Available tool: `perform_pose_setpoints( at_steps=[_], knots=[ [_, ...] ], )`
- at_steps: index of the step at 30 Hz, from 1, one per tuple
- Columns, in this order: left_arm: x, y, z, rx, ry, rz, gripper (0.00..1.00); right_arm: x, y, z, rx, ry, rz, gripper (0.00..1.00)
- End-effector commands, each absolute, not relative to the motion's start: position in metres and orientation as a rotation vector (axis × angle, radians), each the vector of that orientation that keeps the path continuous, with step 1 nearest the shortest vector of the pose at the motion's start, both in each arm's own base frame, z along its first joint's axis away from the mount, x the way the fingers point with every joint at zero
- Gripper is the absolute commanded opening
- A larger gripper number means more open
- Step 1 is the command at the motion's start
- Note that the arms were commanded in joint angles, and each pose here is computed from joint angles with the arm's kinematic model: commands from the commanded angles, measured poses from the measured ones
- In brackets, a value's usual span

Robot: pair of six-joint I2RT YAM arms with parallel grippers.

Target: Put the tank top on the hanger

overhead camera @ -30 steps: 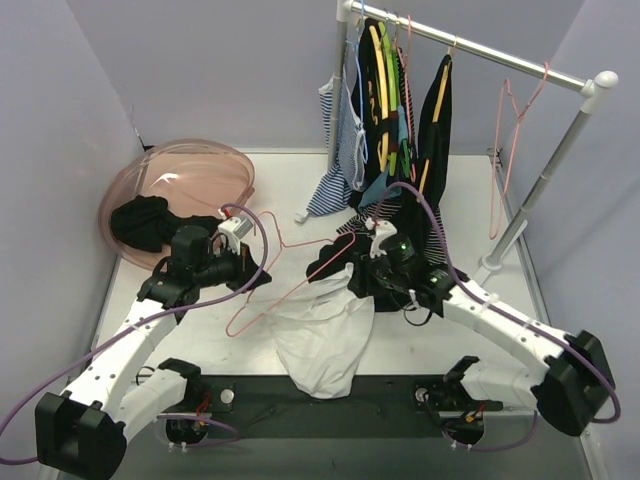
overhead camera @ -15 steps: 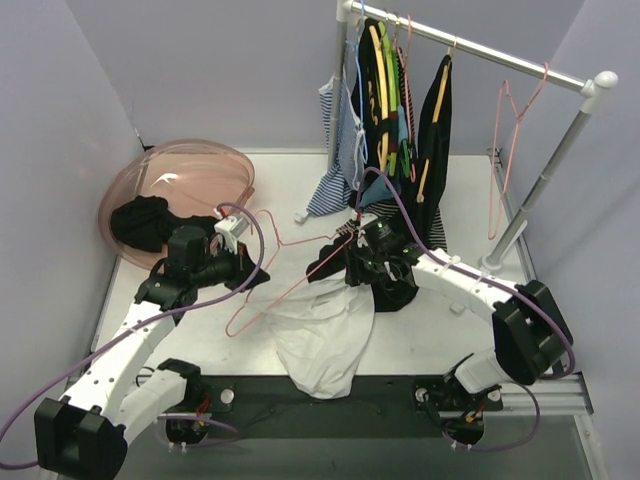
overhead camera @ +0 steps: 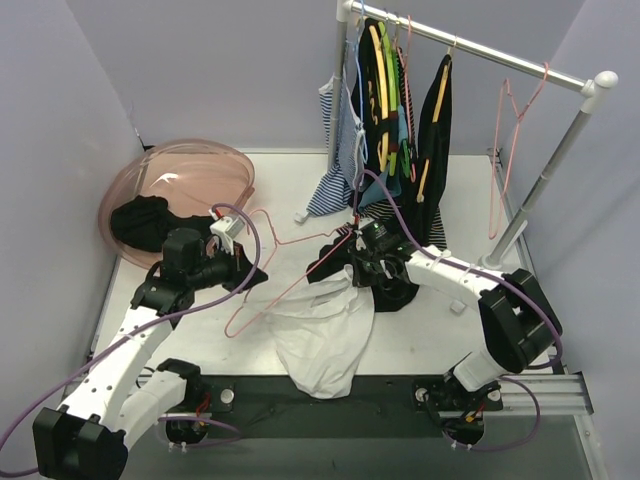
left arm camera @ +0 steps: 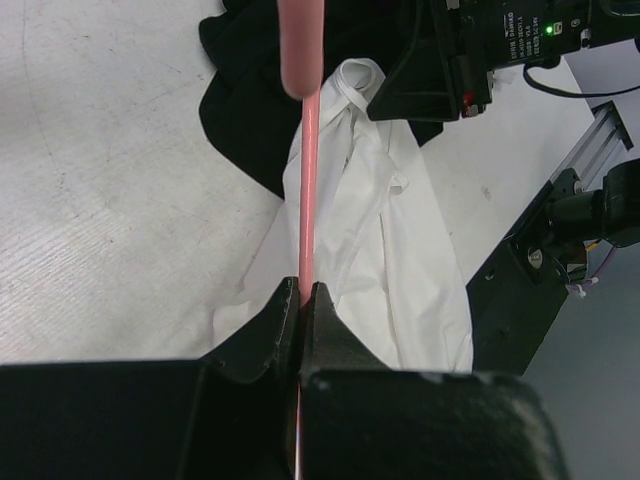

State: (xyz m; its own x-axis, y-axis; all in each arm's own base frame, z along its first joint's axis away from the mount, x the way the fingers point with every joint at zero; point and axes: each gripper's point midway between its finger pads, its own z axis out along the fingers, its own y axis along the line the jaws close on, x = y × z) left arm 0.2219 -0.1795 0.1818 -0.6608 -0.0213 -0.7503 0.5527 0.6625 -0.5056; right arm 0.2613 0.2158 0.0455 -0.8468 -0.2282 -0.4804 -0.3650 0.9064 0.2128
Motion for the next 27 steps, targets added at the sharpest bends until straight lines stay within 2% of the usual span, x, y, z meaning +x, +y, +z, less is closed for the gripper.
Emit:
perform_pose_setpoints(
  at_steps=[1, 10, 11, 14, 15, 27],
  knots=[
    [0.217, -0.183, 0.194, 0.425, 2.066, -1.013, 0.00, 0.268, 0.214, 0.048, -0.423, 2.610, 0.396, 0.00],
    [0.206, -0.182, 0.194, 0.419, 2.080, -1.041, 0.00, 0.267, 0.210, 0.065, -0.445, 2.565, 0.441, 0.00],
    [0.206, -0.181, 0.193, 0.416, 2.083, -1.040, 0.00, 0.267, 0.210, 0.065, -0.452, 2.566, 0.438, 0.09],
    [0.205, -0.181, 0.193, 0.407, 2.085, -1.041, 0.00, 0.266, 0.207, 0.059, -0.464, 2.593, 0.412, 0.24],
    [0.205, -0.181, 0.194, 0.405, 2.083, -1.040, 0.00, 0.266, 0.207, 0.058, -0.468, 2.599, 0.412, 0.25],
    [0.209, -0.181, 0.197, 0.399, 2.074, -1.037, 0.00, 0.260, 0.212, 0.041, -0.490, 2.676, 0.438, 0.26]
  ],
)
